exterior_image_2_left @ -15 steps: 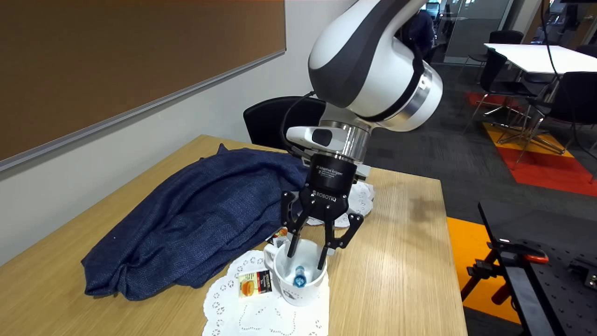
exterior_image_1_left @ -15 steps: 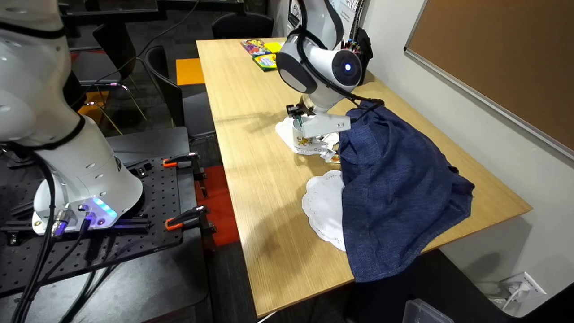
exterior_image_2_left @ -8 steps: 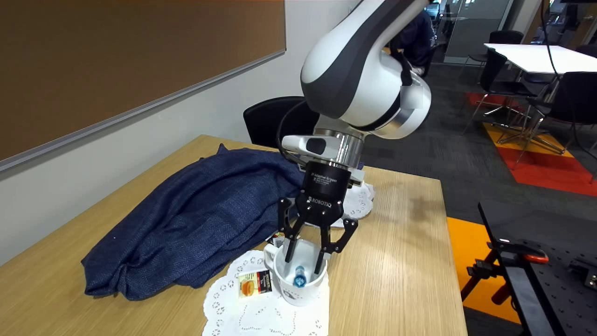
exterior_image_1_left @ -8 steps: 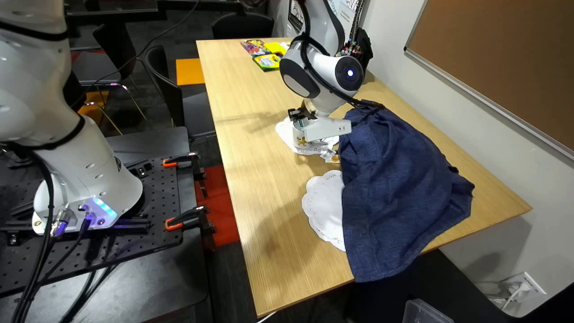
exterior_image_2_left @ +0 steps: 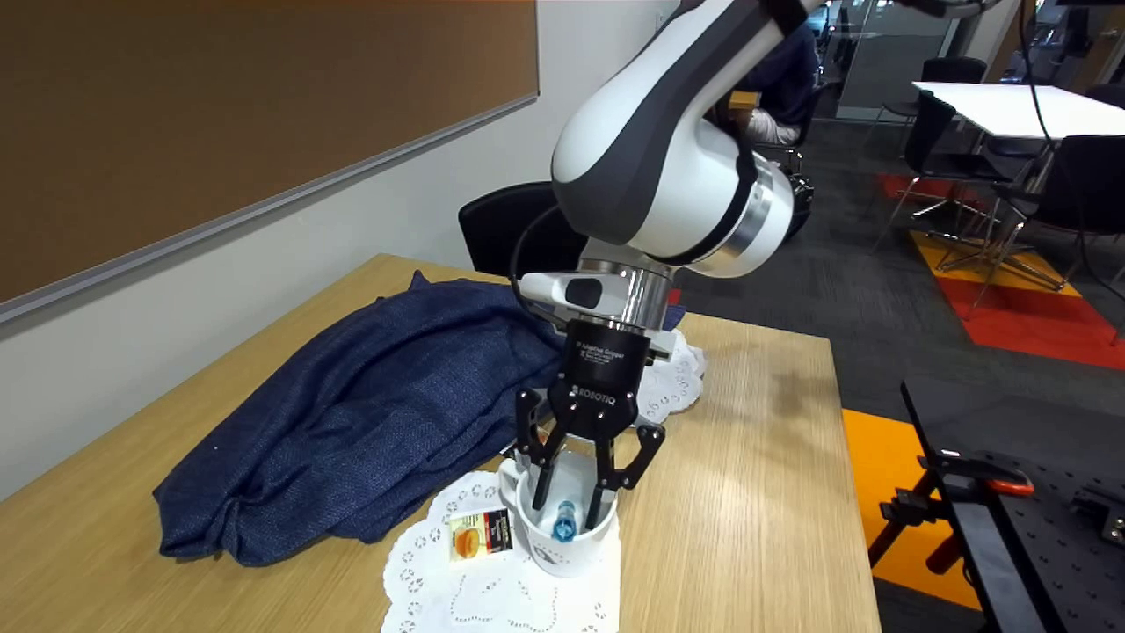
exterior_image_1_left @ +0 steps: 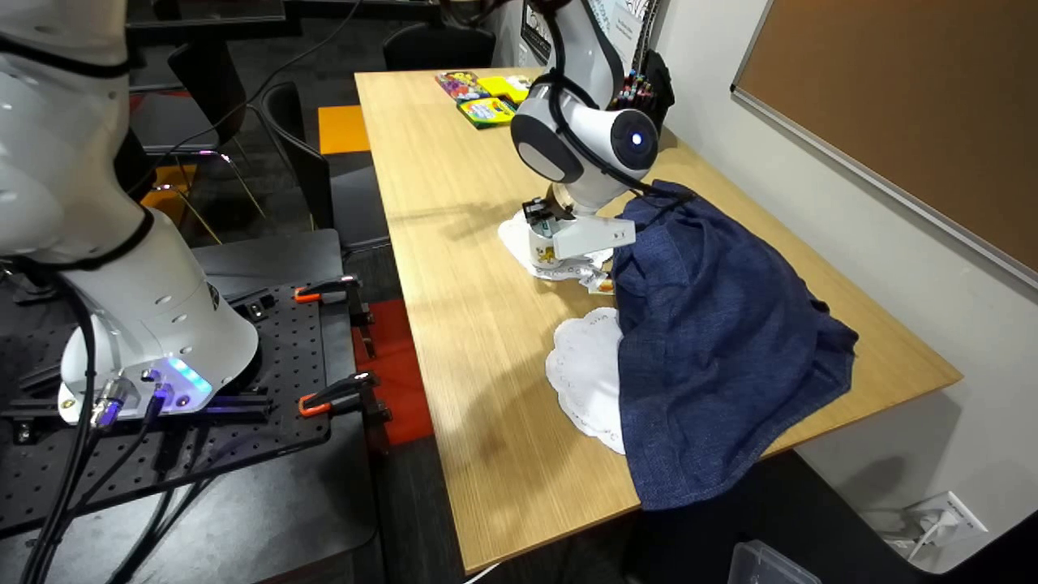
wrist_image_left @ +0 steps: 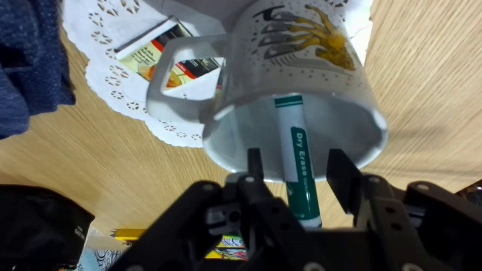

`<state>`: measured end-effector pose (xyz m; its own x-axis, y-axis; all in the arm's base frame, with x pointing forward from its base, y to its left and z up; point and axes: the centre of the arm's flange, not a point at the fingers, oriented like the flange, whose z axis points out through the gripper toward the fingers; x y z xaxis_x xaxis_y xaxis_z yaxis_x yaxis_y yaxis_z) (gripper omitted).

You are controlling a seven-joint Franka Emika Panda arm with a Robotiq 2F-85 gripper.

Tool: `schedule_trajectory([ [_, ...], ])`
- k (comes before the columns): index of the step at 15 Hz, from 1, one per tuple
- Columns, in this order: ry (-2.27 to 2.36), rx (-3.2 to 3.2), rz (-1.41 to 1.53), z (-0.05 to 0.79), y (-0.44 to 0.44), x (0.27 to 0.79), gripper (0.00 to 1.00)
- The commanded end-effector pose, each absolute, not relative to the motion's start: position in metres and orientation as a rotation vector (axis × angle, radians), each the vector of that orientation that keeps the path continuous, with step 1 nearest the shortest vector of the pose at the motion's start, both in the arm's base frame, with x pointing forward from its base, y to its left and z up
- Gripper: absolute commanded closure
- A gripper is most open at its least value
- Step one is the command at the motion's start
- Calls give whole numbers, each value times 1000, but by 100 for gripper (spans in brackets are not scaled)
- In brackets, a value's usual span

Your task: Remove the marker from the mug and put it on the table

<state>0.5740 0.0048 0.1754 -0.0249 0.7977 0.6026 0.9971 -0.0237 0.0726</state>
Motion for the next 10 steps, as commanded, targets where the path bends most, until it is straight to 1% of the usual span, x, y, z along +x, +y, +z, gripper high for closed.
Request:
schedule_trajectory([
  [1,-1899,-1867,-707,173,10,585,72],
  [5,-1909,-1861,-706,174,13,586,100],
  [6,-1907,-1869,-711,179,12,584,96],
  [7,-1907,-1871,-717,182,11,581,95],
  [10,-1904,-1878,-748,202,6,567,95],
])
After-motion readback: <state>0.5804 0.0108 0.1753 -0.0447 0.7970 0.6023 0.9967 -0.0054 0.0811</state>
